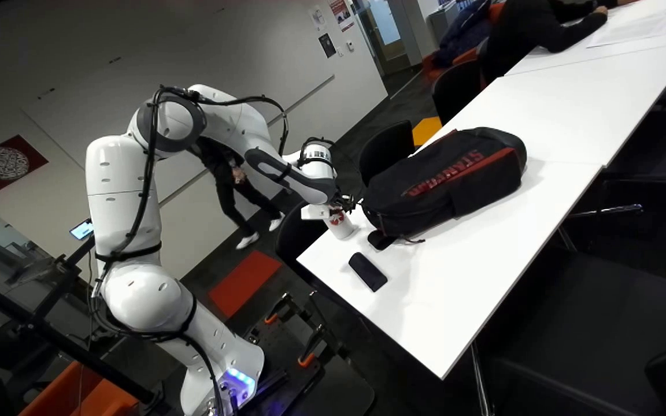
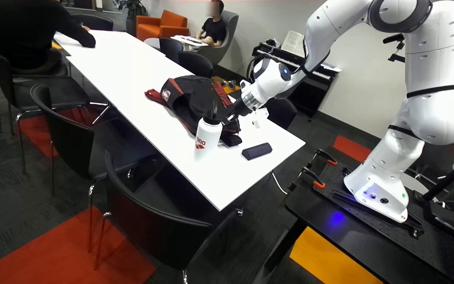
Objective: Open the zipper of the bag on the table
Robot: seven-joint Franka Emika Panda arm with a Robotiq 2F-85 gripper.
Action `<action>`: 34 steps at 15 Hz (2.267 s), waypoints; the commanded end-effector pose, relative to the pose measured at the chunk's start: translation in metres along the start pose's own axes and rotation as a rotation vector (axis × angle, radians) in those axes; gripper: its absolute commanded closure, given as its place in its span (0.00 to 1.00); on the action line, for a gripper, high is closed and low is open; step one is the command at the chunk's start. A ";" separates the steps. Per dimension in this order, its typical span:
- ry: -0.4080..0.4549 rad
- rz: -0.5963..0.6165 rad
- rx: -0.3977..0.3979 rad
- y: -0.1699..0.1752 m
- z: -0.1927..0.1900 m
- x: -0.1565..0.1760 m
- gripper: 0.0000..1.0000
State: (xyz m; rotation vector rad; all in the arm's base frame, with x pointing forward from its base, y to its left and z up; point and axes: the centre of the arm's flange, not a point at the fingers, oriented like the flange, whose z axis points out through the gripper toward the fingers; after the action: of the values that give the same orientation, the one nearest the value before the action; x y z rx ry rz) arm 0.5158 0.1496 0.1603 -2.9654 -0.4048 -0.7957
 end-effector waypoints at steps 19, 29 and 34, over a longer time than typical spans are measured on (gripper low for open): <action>-0.007 0.028 0.168 -0.004 0.028 0.077 0.99; 0.021 0.065 0.195 -0.007 0.024 0.103 0.99; 0.006 0.061 0.185 -0.009 0.019 0.111 0.70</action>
State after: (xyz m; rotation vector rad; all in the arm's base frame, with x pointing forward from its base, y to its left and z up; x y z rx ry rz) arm 0.5831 0.1866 0.1696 -2.8003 -0.3434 -0.7410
